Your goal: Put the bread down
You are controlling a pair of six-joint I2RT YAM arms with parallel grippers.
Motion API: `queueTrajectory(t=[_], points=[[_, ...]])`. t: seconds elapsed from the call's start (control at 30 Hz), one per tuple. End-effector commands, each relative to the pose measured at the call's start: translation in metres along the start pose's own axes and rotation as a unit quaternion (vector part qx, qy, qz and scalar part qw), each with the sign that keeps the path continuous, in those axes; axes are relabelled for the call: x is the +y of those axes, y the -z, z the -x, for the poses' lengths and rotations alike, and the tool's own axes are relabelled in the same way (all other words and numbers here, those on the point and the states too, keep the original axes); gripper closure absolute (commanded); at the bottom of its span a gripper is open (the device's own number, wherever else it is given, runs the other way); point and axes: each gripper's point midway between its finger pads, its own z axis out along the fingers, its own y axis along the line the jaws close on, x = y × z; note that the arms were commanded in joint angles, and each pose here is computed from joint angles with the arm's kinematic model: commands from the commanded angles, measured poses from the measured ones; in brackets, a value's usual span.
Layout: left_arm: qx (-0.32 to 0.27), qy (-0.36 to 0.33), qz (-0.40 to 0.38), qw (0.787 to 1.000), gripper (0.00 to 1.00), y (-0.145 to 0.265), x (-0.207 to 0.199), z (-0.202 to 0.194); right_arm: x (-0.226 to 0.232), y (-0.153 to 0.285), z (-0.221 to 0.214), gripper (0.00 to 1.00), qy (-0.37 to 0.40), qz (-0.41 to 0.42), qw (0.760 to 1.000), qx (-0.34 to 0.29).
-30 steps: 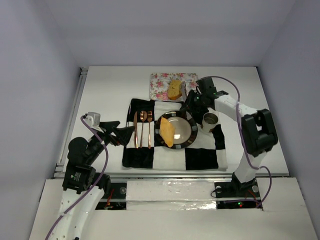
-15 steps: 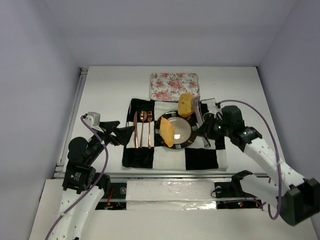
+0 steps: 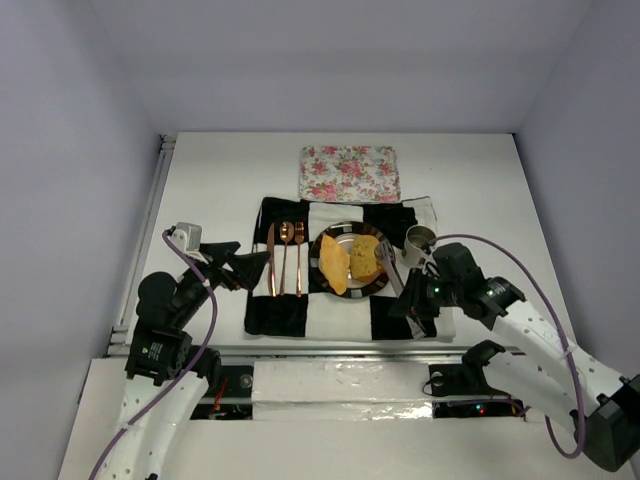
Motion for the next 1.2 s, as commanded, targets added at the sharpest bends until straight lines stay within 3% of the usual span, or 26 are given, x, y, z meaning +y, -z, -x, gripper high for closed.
queueTrajectory(t=[0.0, 0.03, 0.17, 0.23, 0.43, 0.57, 0.7, 0.8, 0.87, 1.03, 1.17], points=[[-0.013, -0.007, -0.007, 1.0, 0.04, -0.003, -0.002, 0.006, 0.016, -0.006, -0.007, 0.86, 0.012, 0.021, 1.0, 0.016], [-0.014, -0.007, -0.007, 1.0, 0.04, -0.003, -0.003, 0.007, 0.017, -0.006, -0.003, 0.85, 0.012, 0.019, 1.0, 0.01], [-0.014, -0.007, -0.007, 1.0, 0.04, -0.003, -0.003, 0.007, 0.025, 0.006, 0.024, 0.55, 0.025, -0.002, 0.998, -0.054], [-0.014, -0.008, -0.01, 1.0, 0.04, -0.003, -0.004, 0.007, 0.035, 0.019, 0.034, 0.51, 0.036, -0.004, 0.997, -0.075], [-0.018, -0.01, -0.014, 1.0, 0.04, -0.001, -0.005, 0.008, 0.049, 0.044, 0.069, 0.54, 0.049, -0.029, 0.988, -0.147], [-0.022, -0.013, -0.018, 0.999, 0.04, 0.001, -0.008, 0.01, 0.045, 0.069, 0.126, 0.58, 0.058, -0.098, 0.961, -0.251], [-0.024, -0.016, -0.025, 0.999, 0.04, 0.002, -0.011, 0.011, -0.002, 0.071, 0.192, 0.6, 0.05, -0.203, 0.934, -0.289], [-0.029, -0.019, -0.028, 0.999, 0.04, 0.004, -0.013, 0.012, -0.034, 0.082, 0.242, 0.62, 0.0, -0.214, 0.925, -0.315], [-0.031, -0.02, -0.029, 0.999, 0.04, 0.005, -0.013, 0.013, -0.043, 0.059, 0.257, 0.64, -0.026, -0.192, 0.94, -0.281], [-0.04, -0.025, -0.034, 0.998, 0.04, 0.009, -0.016, 0.016, -0.094, 0.061, 0.317, 0.64, -0.087, -0.227, 0.93, -0.275], [-0.041, -0.027, -0.04, 0.998, 0.04, 0.01, -0.02, 0.017, -0.146, 0.043, 0.332, 0.63, -0.07, -0.299, 0.929, -0.209]])
